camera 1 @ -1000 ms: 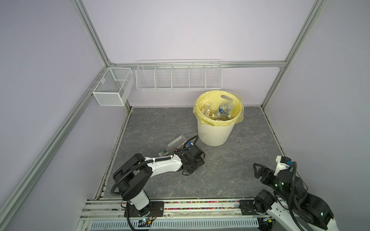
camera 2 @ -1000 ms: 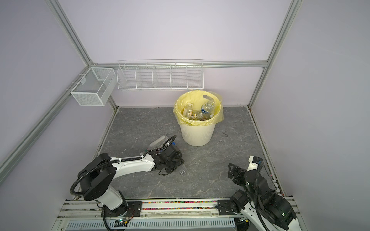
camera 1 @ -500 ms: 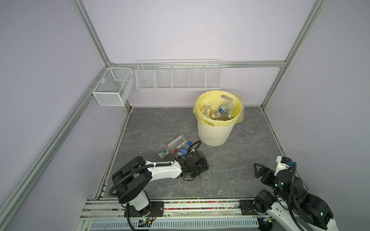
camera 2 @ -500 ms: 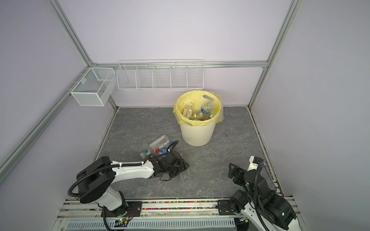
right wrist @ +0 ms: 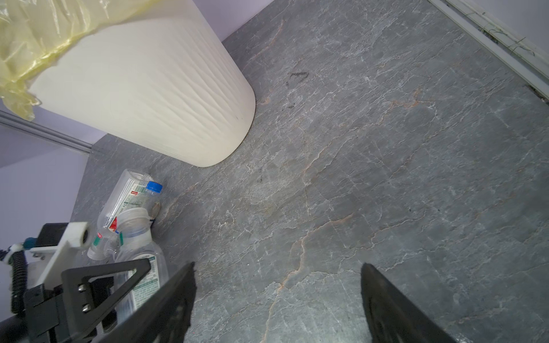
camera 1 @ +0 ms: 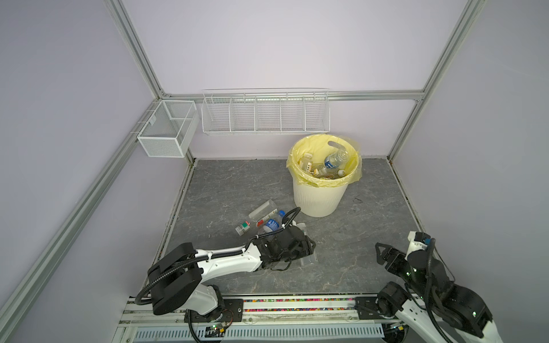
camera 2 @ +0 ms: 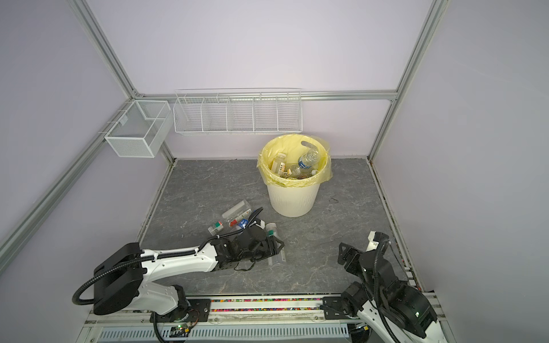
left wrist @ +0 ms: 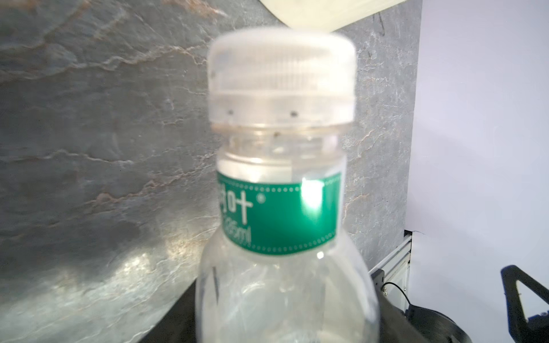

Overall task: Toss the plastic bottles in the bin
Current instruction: 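Close the left gripper around the green-labelled bottle's neck and lift it, then carry the green-labelled bottle over the bin with the left gripper while the right draws back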

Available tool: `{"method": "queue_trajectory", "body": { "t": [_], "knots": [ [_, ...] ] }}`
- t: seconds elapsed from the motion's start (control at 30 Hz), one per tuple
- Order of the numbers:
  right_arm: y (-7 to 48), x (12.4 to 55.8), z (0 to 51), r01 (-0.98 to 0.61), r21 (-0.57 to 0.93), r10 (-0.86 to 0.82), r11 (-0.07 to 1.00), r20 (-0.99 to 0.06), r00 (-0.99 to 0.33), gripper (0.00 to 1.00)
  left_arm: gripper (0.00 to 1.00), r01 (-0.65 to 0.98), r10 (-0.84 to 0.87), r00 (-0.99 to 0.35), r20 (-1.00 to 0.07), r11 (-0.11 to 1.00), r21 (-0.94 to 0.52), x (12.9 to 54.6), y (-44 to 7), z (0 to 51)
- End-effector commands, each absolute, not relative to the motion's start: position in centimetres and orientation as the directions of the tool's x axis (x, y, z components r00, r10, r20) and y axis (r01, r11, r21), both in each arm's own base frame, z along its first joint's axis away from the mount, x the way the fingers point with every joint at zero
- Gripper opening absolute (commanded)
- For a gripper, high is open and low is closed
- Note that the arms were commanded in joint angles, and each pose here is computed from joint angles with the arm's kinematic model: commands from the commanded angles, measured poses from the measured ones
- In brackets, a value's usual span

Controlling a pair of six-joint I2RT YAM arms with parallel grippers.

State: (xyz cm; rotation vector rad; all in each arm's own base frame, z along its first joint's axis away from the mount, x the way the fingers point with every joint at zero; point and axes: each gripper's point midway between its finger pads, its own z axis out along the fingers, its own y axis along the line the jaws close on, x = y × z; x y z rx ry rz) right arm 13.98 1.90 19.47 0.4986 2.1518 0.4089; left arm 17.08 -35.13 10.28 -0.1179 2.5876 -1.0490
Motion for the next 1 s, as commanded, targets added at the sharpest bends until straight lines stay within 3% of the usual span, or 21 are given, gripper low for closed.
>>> {"method": "queue_trajectory", "body": {
  "t": [0.0,0.47,0.67,0.97],
  "knots": [
    [2.0,14.1,18.9,0.229,0.450,0.495,0.863,-0.665,-0.560,0.88,0.66,0.092,-0.201,-0.913,-0.355,0.747,-0.659,17.5,-33.7,10.6],
    [6.0,15.8,16.0,0.198,0.468,0.468,0.861,-0.576,-0.670,0.88,0.66,0.170,-0.304,-0.822,-0.481,0.676,-0.717,18.4,-28.8,16.0],
    [8.0,16.7,15.0,0.185,0.502,0.473,0.845,-0.540,-0.696,0.88,0.66,0.159,-0.342,-0.818,-0.463,0.639,-0.752,19.6,-26.4,17.6],
    [9.2,17.4,14.7,0.175,0.477,0.448,0.861,-0.550,-0.704,0.88,0.66,0.107,-0.359,-0.821,-0.444,0.667,-0.737,20.9,-22.9,18.6]
  ]
}}
